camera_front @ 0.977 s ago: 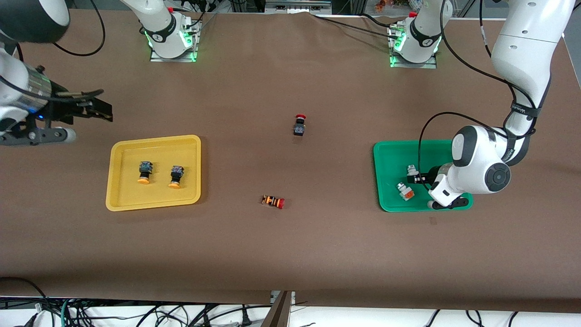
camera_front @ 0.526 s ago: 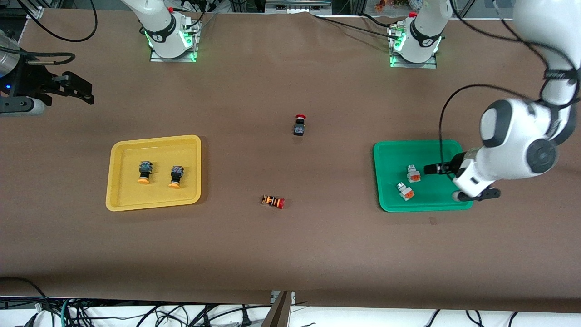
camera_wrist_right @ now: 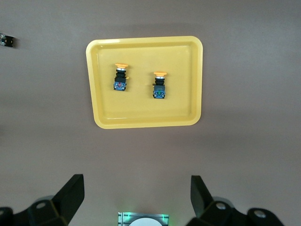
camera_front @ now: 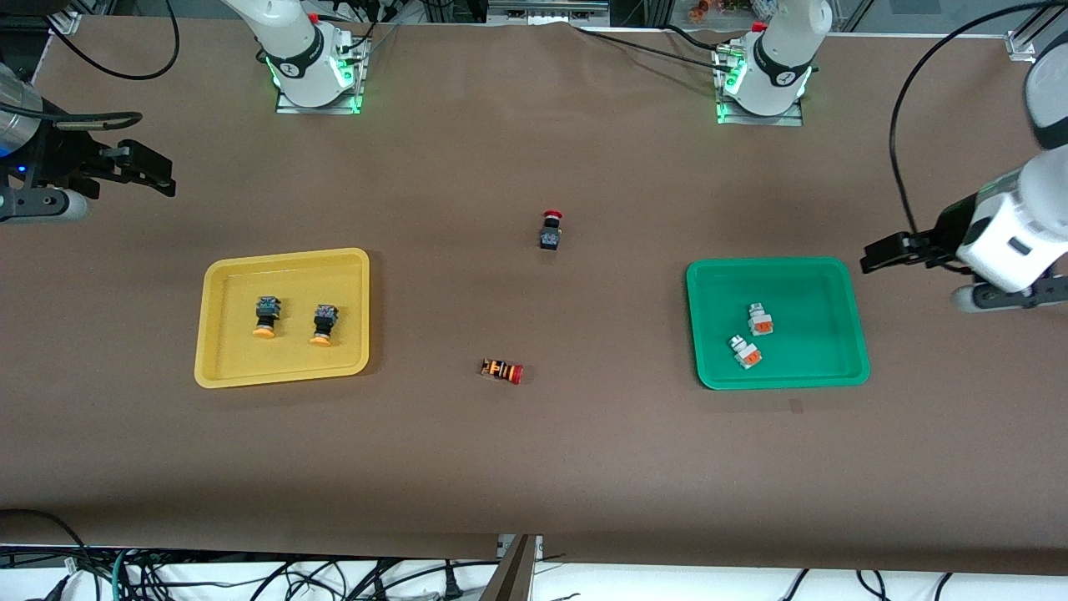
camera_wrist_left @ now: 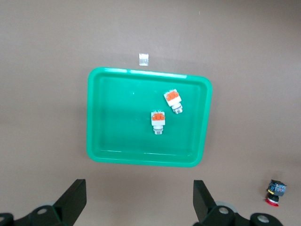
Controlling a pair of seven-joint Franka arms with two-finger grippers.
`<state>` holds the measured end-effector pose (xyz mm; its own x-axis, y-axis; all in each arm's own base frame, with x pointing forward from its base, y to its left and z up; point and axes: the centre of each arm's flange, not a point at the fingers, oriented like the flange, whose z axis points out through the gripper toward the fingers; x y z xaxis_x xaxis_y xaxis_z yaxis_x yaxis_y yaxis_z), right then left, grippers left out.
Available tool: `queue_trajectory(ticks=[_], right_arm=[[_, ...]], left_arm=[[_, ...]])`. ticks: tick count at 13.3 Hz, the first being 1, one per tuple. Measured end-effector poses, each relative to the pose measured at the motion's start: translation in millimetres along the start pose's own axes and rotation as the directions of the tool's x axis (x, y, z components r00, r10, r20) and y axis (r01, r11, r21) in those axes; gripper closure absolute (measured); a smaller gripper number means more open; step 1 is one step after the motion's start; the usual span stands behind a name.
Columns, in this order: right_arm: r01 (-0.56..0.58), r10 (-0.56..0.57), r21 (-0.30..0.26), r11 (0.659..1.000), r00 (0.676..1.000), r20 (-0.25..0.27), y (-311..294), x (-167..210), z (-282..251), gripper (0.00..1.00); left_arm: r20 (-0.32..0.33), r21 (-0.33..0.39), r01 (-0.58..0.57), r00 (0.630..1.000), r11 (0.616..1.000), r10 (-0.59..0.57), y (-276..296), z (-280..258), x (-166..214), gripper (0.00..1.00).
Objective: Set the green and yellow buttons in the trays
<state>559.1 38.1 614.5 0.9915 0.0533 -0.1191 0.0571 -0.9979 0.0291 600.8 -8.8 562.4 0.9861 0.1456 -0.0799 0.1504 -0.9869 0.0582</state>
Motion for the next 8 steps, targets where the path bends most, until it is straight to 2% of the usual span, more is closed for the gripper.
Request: queue_trajectory(ticks=[3,5,8], right_arm=[[0.001,-0.001,0.0,1.0,1.0,0.002,-0.5,0.6,0.8,0.0],[0.005,-0.005,0.0,1.0,1.0,0.004,-2.4,1.3,2.0,0.0],[0.006,-0.006,0.0,1.0,1.0,0.006,-3.1,2.1,3.2,0.0]], left_arm=[[-0.037,0.024,-0.033,0.999,0.999,0.034,-2.5,-35.9,-28.5,0.0],[-0.051,0.036,-0.096,0.994,0.995,0.097,0.7,-29.8,-43.2,0.0],[-0.052,0.034,-0.097,0.994,0.995,0.098,-10.2,-20.0,-54.3,0.0]])
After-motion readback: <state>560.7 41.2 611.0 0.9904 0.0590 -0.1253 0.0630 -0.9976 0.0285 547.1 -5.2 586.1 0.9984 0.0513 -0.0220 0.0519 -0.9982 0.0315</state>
